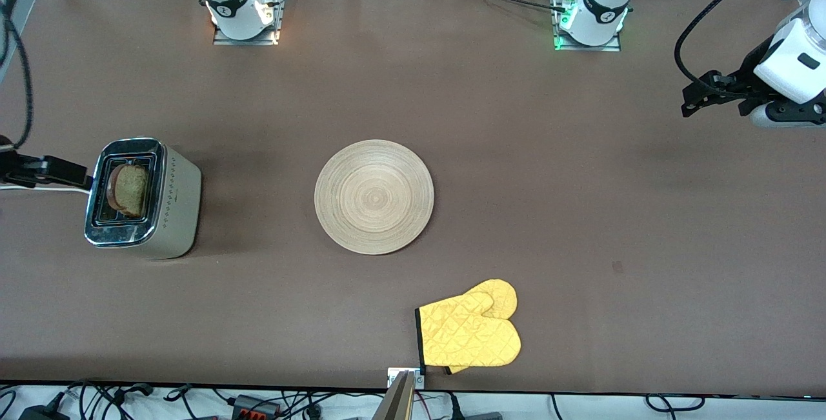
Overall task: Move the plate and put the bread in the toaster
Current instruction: 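Open the right gripper and raise it from the toaster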
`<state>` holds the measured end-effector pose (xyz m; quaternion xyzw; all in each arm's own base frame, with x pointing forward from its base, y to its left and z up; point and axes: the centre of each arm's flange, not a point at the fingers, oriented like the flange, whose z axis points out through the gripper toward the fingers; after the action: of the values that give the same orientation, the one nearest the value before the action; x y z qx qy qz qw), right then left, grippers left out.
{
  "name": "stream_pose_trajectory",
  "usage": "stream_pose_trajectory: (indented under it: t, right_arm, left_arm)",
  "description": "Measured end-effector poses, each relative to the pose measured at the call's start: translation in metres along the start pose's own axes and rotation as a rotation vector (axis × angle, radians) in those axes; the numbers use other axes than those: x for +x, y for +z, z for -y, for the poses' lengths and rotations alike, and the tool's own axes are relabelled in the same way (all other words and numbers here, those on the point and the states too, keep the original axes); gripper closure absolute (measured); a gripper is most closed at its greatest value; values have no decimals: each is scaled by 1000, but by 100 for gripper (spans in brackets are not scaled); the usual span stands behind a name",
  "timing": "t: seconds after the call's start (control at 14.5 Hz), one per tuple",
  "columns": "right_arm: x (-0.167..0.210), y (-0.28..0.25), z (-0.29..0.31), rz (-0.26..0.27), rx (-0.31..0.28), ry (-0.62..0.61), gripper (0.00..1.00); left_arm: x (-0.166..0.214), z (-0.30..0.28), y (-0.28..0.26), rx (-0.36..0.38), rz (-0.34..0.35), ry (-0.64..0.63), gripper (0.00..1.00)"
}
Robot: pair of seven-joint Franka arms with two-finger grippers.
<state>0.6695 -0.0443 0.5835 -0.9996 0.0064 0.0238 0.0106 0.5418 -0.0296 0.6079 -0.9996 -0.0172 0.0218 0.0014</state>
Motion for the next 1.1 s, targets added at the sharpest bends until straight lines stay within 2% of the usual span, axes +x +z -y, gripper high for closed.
stream_pose_trajectory:
  t: [0.14,0.34,0.48,0.55,0.69,0.76,0.89,1.03,1.1]
  right_arm:
    - [0,1,-14,2,15,-7,0]
    - [-2,3,-17,11,72,-2,0]
    - [-11,8,-24,79,132,8,0]
    - [-14,8,-32,91,149,20,0]
    - [-22,-1,-47,77,152,42,0]
    - [-30,-8,-53,71,137,51,0]
    - [-50,-21,-55,46,45,42,0]
    - [-71,-34,-25,25,-60,-21,0]
    - [-82,-39,-9,18,-81,-33,0]
  left_arm:
    - [0,-1,0,0,0,1,0]
    - [0,-2,0,0,-1,4,0]
    - [-1,-11,-2,1,-4,22,0]
    - [-2,-20,-3,2,-6,37,0]
    - [-4,-30,-4,4,-10,56,0]
    - [-4,-31,-6,4,-14,58,0]
    - [-3,-28,-10,3,-22,52,0]
    - [-2,-24,-11,3,-24,45,0]
    - [-2,-24,-11,3,-24,44,0]
